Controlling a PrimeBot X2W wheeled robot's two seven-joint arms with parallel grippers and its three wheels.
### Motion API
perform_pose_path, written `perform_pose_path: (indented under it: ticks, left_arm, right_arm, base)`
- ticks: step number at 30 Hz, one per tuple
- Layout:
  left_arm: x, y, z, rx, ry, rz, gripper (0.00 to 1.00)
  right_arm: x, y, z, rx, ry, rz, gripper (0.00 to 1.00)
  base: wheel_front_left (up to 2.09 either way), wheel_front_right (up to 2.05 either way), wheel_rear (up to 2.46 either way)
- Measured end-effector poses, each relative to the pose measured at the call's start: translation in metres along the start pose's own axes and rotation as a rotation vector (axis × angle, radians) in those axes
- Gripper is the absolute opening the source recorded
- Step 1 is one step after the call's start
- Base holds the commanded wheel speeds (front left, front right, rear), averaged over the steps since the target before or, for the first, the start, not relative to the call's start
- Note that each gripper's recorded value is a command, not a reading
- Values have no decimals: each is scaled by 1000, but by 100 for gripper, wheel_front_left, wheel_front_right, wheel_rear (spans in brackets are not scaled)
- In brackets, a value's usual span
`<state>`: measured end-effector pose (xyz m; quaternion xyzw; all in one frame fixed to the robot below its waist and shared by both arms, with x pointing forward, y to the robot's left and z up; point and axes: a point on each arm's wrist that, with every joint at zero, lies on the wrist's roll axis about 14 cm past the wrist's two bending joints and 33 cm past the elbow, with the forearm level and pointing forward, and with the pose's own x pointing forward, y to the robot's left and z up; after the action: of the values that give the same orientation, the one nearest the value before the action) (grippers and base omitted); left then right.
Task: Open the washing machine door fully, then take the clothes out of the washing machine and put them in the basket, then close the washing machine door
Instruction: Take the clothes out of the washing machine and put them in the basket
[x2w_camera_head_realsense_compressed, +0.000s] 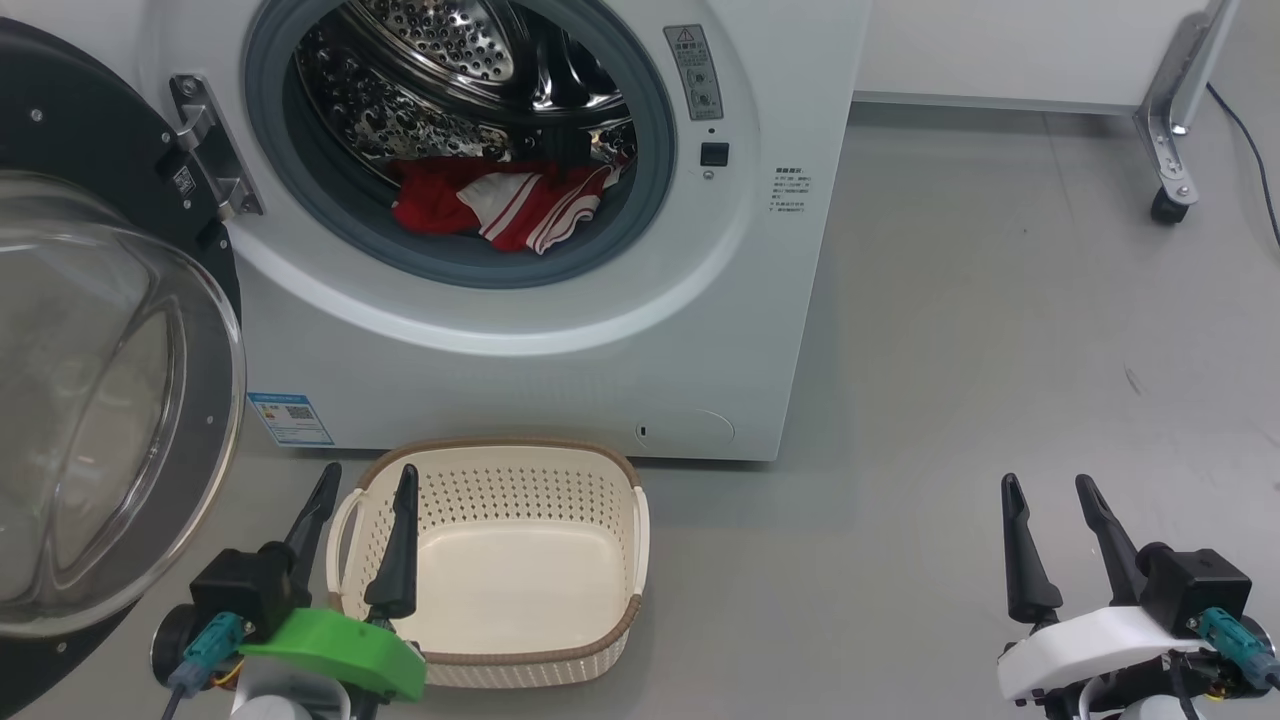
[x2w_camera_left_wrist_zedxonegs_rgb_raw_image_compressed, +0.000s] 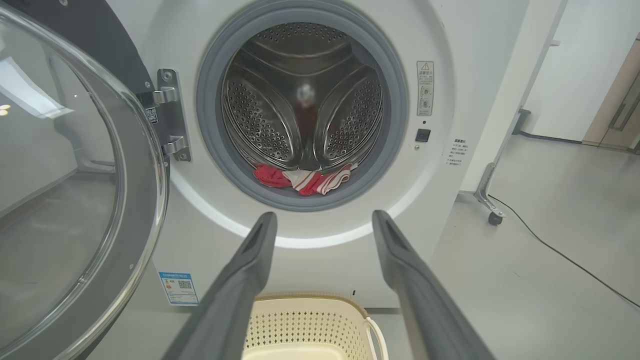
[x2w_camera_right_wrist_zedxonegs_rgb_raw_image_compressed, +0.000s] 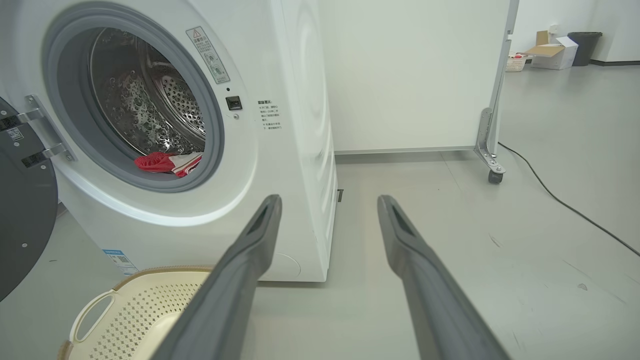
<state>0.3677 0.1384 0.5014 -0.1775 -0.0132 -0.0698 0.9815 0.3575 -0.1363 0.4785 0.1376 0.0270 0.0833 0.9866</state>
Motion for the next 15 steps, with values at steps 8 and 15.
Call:
perform_pose_path:
  ticks: [8,15]
  left_arm:
    - [-2,2,2,8,-7,11,100]
    - [-3,4,2,17,-6,16,100]
  right_arm:
    - [0,1,0,1,1,3,100]
    - [1,2,-1,0,3,7,100]
  base:
    - [105,-105,0]
    - [75,-75,0]
